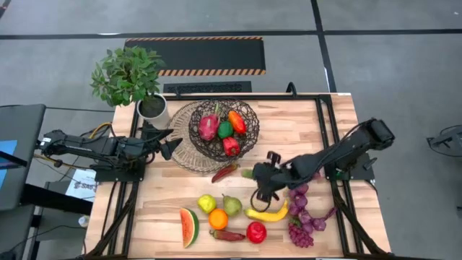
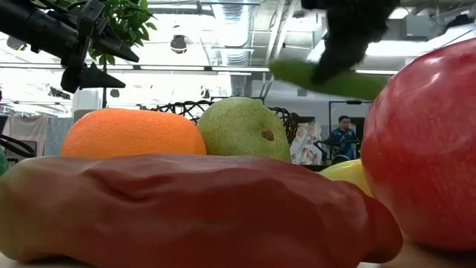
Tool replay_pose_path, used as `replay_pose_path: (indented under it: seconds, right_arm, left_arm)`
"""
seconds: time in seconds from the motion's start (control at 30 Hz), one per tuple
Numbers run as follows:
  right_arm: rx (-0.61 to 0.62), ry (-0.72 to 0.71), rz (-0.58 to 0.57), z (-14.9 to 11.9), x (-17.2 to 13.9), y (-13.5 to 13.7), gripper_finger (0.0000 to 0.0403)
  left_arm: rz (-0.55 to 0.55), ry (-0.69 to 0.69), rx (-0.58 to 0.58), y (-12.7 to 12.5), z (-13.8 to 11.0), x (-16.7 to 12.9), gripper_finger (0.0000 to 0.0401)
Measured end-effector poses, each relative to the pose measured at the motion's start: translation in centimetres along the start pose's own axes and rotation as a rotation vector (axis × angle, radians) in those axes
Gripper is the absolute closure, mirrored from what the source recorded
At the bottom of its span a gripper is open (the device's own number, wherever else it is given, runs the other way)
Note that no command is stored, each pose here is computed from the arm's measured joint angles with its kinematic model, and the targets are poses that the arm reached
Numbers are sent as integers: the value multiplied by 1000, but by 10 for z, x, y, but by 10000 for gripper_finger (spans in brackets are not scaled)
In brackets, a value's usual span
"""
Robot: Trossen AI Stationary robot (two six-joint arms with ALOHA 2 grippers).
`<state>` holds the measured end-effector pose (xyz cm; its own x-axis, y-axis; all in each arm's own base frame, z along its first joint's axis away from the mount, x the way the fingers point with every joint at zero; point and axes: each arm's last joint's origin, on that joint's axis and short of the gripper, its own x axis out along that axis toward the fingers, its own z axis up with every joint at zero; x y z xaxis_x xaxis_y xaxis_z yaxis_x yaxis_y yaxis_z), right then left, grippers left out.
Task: Build produce basket
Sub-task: Put the cucumber into the wire basket
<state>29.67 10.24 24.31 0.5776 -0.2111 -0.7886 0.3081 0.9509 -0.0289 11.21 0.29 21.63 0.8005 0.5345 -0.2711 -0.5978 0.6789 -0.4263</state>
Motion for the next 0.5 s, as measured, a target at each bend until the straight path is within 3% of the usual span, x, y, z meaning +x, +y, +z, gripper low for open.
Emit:
replay_pose_path:
  seconds: [0.23, 0.5]
  right_arm:
    - [18, -266, -20, 40, -17, -33, 255]
    - [-72, -532, -88, 84, 5, -58, 244]
  left_arm:
    - [-1, 0, -9, 0, 0, 0, 33]
    - [5, -5, -8, 0, 0, 0, 33]
